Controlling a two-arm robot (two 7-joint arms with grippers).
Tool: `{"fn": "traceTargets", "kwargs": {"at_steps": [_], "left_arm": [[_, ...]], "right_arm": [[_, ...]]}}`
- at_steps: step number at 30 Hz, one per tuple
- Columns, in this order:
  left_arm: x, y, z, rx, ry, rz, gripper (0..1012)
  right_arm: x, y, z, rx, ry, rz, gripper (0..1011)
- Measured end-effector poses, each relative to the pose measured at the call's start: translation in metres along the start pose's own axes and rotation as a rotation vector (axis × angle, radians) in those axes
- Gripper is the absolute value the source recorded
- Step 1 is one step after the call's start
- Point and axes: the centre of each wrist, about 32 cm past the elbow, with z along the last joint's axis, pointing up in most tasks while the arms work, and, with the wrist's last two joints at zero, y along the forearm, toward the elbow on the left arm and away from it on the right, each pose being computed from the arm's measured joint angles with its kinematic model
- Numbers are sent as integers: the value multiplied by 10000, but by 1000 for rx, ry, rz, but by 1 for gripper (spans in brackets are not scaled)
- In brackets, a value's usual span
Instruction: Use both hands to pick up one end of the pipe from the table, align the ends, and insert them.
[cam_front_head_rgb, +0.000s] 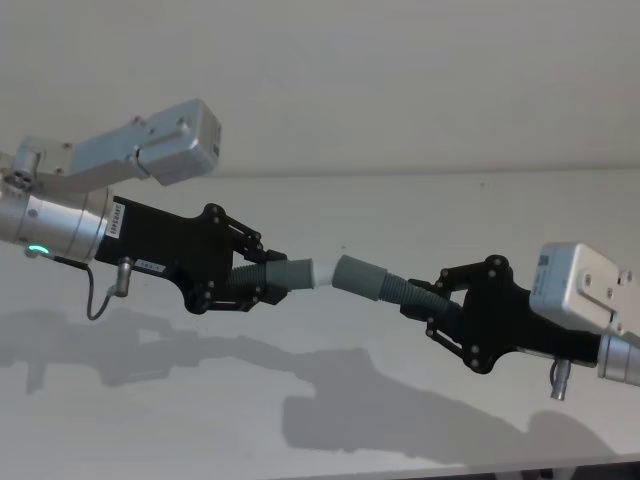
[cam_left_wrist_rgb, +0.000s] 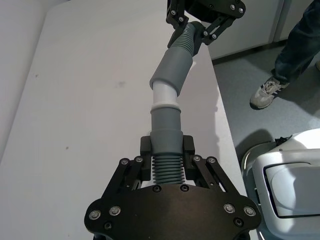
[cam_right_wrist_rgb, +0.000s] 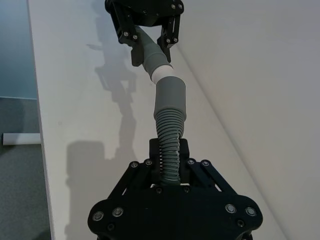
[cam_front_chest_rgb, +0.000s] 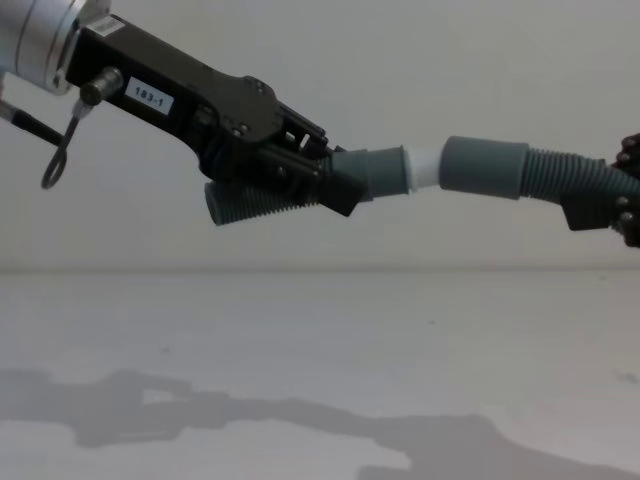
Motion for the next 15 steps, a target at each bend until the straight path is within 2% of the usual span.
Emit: {"fn": "traceTargets", "kwargs": {"at_steps": [15], "left_arm": [[1, 3, 2, 1, 0, 0, 321]], "right_arm": [[2, 0, 2, 0, -1, 2, 173]]}}
